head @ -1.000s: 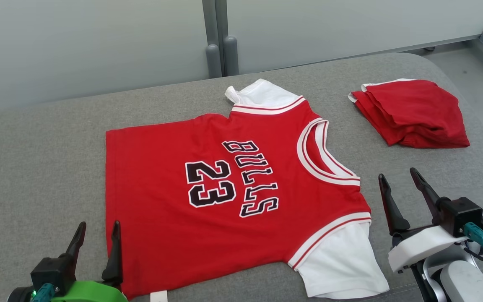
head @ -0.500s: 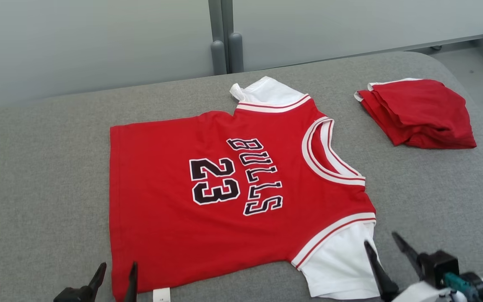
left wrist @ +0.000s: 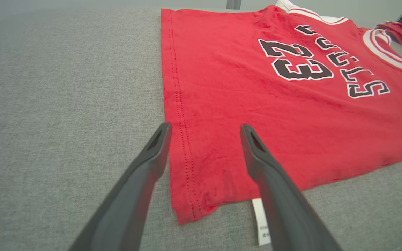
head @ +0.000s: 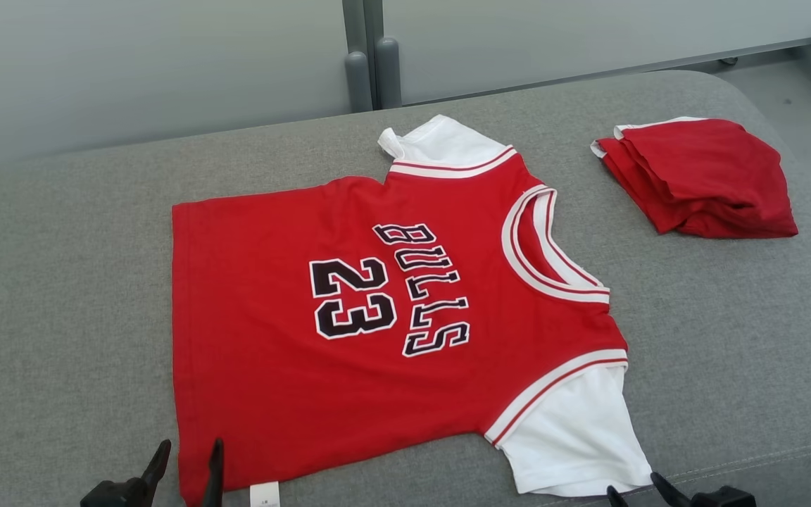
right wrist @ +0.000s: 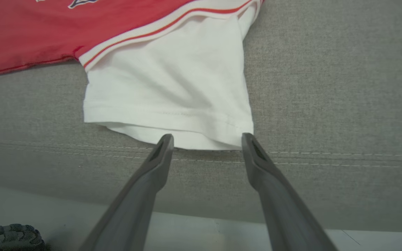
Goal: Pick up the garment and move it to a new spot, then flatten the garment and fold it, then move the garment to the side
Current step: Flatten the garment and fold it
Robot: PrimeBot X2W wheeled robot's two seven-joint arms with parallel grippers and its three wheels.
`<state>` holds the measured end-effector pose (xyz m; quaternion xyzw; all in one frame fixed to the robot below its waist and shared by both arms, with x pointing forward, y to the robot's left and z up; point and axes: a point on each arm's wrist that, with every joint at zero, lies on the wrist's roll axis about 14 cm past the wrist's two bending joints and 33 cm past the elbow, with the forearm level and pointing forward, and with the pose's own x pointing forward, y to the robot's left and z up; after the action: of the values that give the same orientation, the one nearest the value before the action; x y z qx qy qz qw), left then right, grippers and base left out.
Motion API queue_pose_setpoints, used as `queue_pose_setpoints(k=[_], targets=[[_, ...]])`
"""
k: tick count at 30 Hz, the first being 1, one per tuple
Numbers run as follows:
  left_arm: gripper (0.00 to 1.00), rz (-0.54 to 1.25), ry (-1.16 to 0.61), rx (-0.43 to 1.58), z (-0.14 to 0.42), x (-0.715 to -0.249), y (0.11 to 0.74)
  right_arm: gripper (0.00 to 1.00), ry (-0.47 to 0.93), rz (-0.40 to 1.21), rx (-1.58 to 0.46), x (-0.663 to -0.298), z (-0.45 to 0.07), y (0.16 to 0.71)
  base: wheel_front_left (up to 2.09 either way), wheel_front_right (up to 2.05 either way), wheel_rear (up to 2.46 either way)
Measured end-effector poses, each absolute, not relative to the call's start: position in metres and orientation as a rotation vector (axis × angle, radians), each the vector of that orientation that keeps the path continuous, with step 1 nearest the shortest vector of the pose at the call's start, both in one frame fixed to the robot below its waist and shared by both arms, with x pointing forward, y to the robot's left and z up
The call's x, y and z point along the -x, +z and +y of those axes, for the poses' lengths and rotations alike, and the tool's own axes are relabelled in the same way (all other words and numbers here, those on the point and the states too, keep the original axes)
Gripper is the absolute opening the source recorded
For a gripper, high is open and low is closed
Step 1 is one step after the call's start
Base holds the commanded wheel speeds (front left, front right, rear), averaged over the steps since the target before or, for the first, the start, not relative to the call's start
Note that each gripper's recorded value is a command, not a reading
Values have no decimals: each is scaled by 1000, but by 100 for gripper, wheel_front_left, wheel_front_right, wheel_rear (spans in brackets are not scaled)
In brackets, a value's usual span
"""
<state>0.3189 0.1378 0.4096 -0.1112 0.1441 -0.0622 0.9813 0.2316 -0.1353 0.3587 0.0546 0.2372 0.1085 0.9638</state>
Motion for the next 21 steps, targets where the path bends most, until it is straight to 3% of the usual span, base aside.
queue_pose_setpoints(k=[7,16,17,18,21], targets=[[100,296,-133,227,136,-319,408,100,171,453,-95,-250,-153,363,0,0,0],[100,306,-129,228,137,-318,405,100,172,525,-123,-243,-151,347,0,0,0],[100,307,-128,228,138,-319,405,85,173,526,-127,-244,-150,346,0,0,0],[100,307,-128,228,138,-319,405,54,173,526,-127,-244,-150,346,0,0,0],[100,313,-125,229,138,-319,403,34,174,518,-137,-251,-147,348,0,0,0]])
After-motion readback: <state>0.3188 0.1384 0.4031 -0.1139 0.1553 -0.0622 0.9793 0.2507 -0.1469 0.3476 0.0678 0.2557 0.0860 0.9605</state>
